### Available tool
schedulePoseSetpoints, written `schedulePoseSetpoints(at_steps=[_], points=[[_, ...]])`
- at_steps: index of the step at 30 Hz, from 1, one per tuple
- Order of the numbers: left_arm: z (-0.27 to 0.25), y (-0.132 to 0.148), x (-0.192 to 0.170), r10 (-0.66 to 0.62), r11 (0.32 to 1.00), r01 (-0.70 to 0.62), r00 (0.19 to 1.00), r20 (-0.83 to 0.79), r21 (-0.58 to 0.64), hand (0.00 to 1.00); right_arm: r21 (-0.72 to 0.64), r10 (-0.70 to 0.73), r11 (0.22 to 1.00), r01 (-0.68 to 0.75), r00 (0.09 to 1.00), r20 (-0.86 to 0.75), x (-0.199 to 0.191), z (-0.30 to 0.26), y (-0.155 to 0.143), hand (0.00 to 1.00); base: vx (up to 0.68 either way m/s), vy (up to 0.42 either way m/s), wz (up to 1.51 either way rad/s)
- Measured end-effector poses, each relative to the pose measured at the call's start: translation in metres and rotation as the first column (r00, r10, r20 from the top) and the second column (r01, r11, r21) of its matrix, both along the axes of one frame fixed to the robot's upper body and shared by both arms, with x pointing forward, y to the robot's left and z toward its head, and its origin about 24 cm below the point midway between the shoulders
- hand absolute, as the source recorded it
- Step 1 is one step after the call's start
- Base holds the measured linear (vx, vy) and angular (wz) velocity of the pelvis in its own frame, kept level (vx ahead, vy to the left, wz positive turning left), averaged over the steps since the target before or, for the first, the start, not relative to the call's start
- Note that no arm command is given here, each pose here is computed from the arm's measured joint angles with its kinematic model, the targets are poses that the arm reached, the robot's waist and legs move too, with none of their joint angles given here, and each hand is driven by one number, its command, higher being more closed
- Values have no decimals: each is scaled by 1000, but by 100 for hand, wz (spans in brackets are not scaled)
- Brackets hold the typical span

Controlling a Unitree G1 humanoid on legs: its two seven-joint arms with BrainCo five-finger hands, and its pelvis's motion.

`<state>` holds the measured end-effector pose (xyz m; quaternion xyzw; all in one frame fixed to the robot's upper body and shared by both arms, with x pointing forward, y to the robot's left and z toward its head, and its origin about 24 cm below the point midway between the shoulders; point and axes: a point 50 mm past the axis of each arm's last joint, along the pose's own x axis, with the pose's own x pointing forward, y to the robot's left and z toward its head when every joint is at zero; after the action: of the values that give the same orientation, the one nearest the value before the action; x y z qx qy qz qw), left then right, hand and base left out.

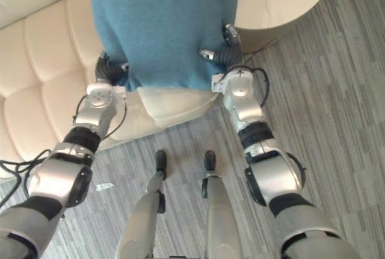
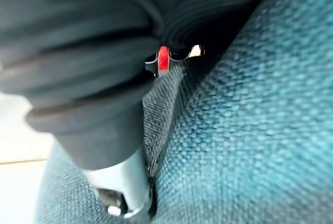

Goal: Pick up cushions and gather them together orderly.

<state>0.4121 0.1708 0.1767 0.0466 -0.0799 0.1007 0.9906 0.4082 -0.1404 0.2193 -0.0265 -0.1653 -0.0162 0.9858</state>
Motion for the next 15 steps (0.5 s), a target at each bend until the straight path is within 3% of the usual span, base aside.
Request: schedulePoseSetpoints(at_steps=[8,15], points=[[13,-11,-5,-47,997,52,996,82,-63,100,89,-12,996,16,999,-44,-4,-21,-12,100,-6,-14,-4],[-9,-42,-33,-136,967,169,975,176,-190,100,174,-37,983,49,996,-75,-31,-61,-26,100,1,-28,-2]])
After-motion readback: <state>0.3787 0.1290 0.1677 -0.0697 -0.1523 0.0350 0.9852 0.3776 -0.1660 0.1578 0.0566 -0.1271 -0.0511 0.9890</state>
